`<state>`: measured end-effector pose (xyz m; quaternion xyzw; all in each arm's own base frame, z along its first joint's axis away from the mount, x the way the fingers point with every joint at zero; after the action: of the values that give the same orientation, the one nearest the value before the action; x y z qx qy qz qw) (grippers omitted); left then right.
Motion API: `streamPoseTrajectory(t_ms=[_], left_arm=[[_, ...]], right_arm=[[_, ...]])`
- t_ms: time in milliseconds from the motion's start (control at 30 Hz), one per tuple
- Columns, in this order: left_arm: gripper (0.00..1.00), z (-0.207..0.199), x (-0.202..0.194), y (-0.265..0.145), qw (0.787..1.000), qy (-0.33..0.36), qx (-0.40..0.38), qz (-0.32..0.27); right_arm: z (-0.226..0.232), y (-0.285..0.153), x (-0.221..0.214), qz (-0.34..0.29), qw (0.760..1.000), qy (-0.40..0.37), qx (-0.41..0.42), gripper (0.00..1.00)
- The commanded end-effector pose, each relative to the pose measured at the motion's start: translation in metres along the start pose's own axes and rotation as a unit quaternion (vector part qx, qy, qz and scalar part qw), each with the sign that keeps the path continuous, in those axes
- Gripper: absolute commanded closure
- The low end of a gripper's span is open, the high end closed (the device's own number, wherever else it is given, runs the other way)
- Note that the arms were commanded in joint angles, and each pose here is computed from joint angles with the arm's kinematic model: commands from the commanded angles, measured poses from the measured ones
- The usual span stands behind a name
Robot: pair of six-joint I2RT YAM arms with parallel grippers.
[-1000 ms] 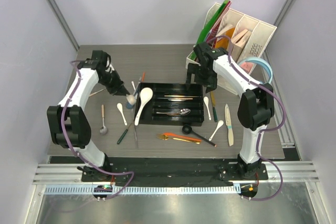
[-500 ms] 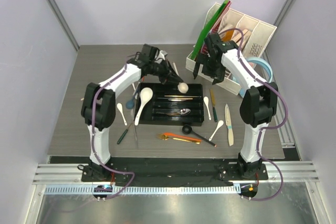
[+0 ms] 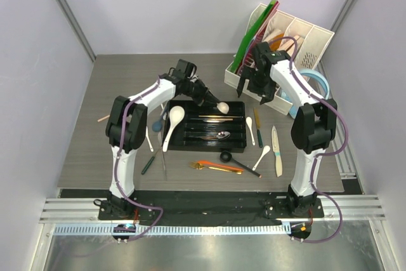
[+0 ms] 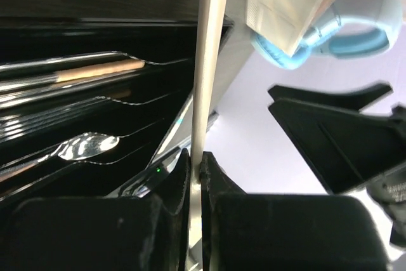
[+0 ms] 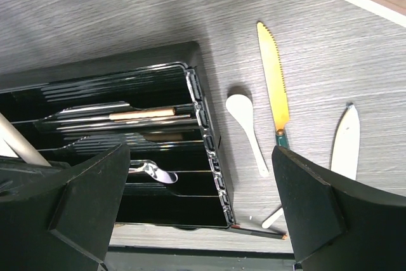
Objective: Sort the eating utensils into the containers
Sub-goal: Place the spoon in the storage box.
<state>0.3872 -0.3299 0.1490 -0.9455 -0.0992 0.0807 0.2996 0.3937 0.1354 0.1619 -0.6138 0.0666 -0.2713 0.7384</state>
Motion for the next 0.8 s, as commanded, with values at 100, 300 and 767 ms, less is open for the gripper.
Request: streamPoseTrajectory(t_ms=[100, 300, 767], left_arm=[[1.0, -0.054, 0.013, -0.026, 0.993, -0.062, 0.021, -0.093], [1.0, -0.037, 0.001, -0.019, 0.969, -0.197, 0.067, -0.136], [1.0, -0.038, 0.0, -0.004, 0.927, -0.247, 0.125, -0.254]], right_arm=[[0.001, -0.015, 0.006, -0.019, 1.0, 0.008, 0.012, 0.0], [-0.014, -0.021, 0.016, -0.048, 0.999, 0.01, -0.011, 0.0], [-0.047, -0.038, -0.011, -0.072, 0.997, 0.002, -0.016, 0.0]])
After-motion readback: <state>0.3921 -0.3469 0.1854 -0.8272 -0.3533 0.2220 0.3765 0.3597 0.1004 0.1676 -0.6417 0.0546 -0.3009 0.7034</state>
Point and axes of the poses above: each gripper's point midway between its finger pads, its own y axis out along the fingers, its own z axis along the line the jaws close on, x = y × z, the point moved 3 cm from there along -y, back along the fingers, and after that the axes turned 12 degrees about y, right-handed, at the moved point
